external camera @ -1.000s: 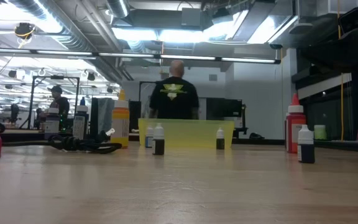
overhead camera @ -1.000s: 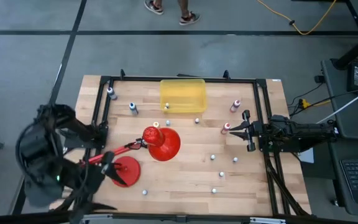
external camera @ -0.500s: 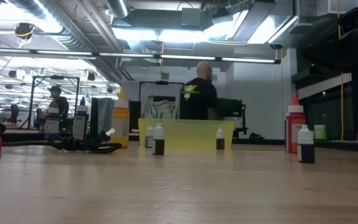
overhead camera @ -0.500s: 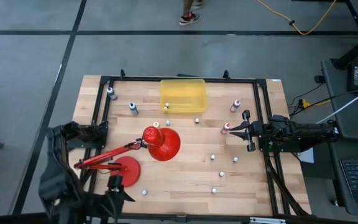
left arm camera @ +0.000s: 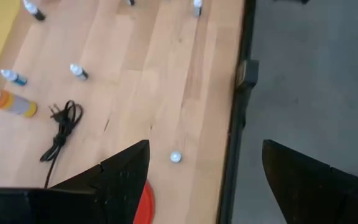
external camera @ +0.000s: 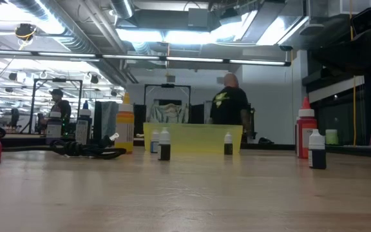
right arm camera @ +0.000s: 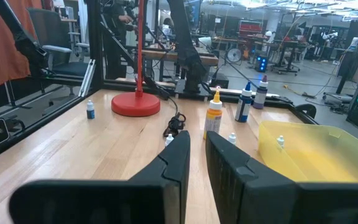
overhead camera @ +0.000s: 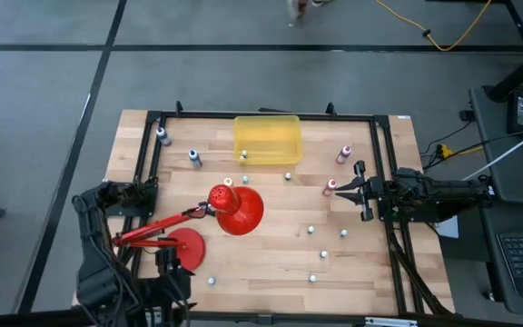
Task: Pick & Place food coloring
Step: Put the blue food coloring bottle into the yellow bin
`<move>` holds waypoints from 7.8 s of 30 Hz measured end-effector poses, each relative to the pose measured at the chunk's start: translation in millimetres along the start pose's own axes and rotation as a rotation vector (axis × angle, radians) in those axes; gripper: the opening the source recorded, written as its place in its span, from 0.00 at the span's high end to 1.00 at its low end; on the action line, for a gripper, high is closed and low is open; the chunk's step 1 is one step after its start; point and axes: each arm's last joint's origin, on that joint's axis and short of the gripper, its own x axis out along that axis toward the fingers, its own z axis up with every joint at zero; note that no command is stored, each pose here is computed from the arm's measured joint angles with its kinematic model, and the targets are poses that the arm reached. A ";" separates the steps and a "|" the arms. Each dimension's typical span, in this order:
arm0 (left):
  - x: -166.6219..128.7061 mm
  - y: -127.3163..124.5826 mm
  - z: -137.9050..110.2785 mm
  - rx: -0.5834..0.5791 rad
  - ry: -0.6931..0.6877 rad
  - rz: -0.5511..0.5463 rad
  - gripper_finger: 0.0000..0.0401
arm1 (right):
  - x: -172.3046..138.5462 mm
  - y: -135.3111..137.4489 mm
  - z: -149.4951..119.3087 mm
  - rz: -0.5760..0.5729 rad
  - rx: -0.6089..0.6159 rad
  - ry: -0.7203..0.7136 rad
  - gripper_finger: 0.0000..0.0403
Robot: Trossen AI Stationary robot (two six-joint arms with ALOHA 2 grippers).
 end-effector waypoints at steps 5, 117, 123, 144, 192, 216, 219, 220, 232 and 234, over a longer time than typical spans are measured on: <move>19.4 3.4 -10.3 0.024 0.076 0.049 0.26 | 0.0 0.0 0.0 0.000 0.000 0.000 0.86; 214.7 19.6 -78.7 0.000 0.341 0.089 0.39 | 0.0 0.0 0.0 0.000 0.000 0.000 0.86; 214.7 19.6 -78.7 0.008 0.341 0.088 0.54 | 0.0 0.0 0.0 0.000 0.000 0.000 0.86; 204.5 22.3 -72.4 0.016 0.325 0.067 0.87 | 0.0 0.0 0.0 0.000 0.000 0.000 0.86; -139.2 163.9 39.0 -0.098 -0.435 -0.567 0.86 | 0.0 0.0 0.0 0.000 0.000 0.000 0.86; -154.2 278.3 107.0 -0.389 -0.861 0.472 0.87 | 0.0 0.0 0.1 0.000 0.000 0.000 0.86; -139.3 282.9 119.1 -0.377 -0.819 0.555 0.87 | 0.0 0.0 0.0 0.000 0.000 0.000 0.86; -133.5 284.3 123.4 -0.367 -0.800 0.575 0.87 | 0.0 0.0 0.0 0.000 0.000 0.000 0.86; -47.7 316.6 172.7 -0.288 -0.508 0.585 0.87 | 0.0 0.0 0.0 0.000 0.000 0.000 0.86; -36.0 324.4 178.3 -0.295 -0.474 0.571 0.87 | 0.0 0.0 0.0 0.000 0.000 0.000 0.86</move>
